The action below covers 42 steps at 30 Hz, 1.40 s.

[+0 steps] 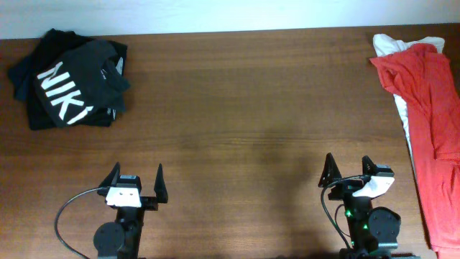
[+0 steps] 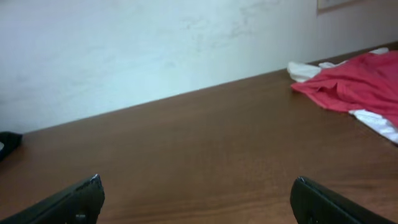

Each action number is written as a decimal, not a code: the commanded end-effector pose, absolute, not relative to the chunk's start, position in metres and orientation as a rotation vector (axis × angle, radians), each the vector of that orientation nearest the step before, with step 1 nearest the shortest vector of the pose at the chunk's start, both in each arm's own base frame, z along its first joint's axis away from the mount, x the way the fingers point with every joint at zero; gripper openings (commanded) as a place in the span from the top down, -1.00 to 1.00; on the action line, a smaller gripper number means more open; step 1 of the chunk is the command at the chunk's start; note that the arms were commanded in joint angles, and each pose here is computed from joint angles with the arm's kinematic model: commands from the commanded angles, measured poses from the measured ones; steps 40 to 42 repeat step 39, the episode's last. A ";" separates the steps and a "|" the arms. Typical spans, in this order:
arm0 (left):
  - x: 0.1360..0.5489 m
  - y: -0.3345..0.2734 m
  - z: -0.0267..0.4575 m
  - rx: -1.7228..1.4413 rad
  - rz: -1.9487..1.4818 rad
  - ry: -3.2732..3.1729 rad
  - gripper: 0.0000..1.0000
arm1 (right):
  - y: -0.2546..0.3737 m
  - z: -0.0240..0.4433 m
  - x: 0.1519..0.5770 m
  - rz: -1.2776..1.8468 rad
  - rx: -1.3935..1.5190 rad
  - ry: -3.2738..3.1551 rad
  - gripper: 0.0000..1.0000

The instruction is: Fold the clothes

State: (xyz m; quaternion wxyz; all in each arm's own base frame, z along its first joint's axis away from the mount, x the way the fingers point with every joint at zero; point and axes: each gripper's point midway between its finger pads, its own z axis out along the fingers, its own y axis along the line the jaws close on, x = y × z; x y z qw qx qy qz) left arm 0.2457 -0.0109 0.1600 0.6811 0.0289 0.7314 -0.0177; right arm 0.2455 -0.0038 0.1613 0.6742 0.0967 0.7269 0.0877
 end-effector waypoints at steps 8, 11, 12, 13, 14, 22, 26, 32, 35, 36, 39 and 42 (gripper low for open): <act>0.246 -0.011 0.158 0.060 -0.045 1.643 -0.98 | -0.015 0.156 0.246 0.143 0.262 1.627 -0.97; 0.246 -0.011 0.158 0.060 -0.045 1.643 -0.98 | -0.015 0.156 0.246 0.143 0.262 1.628 -0.97; 0.246 -0.011 0.158 0.060 -0.045 1.643 -0.98 | -0.015 0.156 0.246 0.143 0.262 1.628 -0.97; 0.246 -0.011 0.158 0.060 -0.045 1.643 -0.98 | -0.015 0.156 0.246 0.143 0.262 1.628 -0.97; 0.246 -0.011 0.158 0.060 -0.045 1.643 -0.98 | -0.015 0.156 0.246 0.143 0.262 1.628 -0.97; 0.246 -0.011 0.158 0.060 -0.045 1.643 -0.98 | -0.015 0.156 0.246 0.143 0.262 1.628 -0.97; 0.246 -0.011 0.158 0.060 -0.045 1.643 -0.99 | -0.015 0.156 0.246 0.143 0.262 1.628 -0.97; 0.246 -0.011 0.158 0.060 -0.045 1.644 -0.98 | -0.015 0.156 0.246 0.143 0.262 1.628 -0.97; 0.246 -0.011 0.158 0.060 -0.045 1.643 -0.98 | -0.015 0.156 0.246 0.143 0.262 1.628 -0.97; 0.246 -0.011 0.158 0.060 -0.045 1.643 -0.98 | -0.015 0.156 0.246 0.144 0.262 1.628 -0.97; 0.246 -0.011 0.158 0.060 -0.045 1.643 -0.98 | -0.015 0.156 0.246 0.143 0.262 1.628 -0.97; 0.246 -0.011 0.158 0.060 -0.045 1.643 -0.98 | -0.015 0.156 0.246 0.143 0.262 1.628 -0.97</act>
